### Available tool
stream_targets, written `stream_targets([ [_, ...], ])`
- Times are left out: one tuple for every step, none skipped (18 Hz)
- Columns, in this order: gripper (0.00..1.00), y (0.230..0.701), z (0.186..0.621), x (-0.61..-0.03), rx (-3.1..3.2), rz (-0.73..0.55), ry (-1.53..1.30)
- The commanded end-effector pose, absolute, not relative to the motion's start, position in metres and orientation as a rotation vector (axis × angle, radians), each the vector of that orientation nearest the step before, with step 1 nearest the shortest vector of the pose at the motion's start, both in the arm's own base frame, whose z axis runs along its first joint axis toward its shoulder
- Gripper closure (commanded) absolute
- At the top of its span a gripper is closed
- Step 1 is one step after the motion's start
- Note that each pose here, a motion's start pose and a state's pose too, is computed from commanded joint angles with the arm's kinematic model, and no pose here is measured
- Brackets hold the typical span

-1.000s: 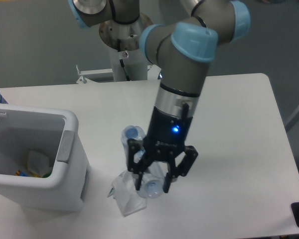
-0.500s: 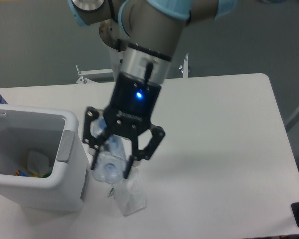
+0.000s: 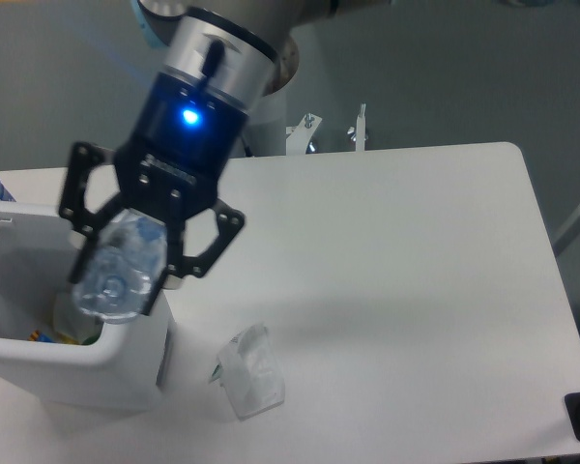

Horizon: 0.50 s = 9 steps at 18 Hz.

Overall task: Place the trash in the trash can
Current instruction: 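Lower the bottle into the bin and open the gripper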

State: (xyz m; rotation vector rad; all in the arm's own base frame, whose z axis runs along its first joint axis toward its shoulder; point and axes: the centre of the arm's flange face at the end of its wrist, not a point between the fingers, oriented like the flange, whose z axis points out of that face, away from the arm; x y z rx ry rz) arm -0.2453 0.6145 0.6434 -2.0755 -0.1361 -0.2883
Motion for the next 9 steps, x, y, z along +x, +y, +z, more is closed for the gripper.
stream_targets([
  [0.52,0.621,0.64,-0.236,-2.073,-0.296,-0.114],
  [0.52,0.629,0.635,-0.229,-2.074,-0.303,-0.096],
  [0.52,0.634,0.63,-0.225,-2.073,-0.307,-0.081],
  [0.52,0.641,0.626,-0.22,-2.07,-0.308,-0.061],
  [0.52,0.644,0.626,-0.212,-2.064,-0.309,-0.044],
  [0.52,0.648,0.623,-0.205,-2.067,-0.319,-0.033],
  [0.52,0.651,0.62,-0.196,-2.073,-0.331,-0.018],
  [0.52,0.653,0.618,-0.192,-2.076,-0.334,-0.012],
  [0.52,0.654,0.617,-0.191,-2.076,-0.335,-0.011],
])
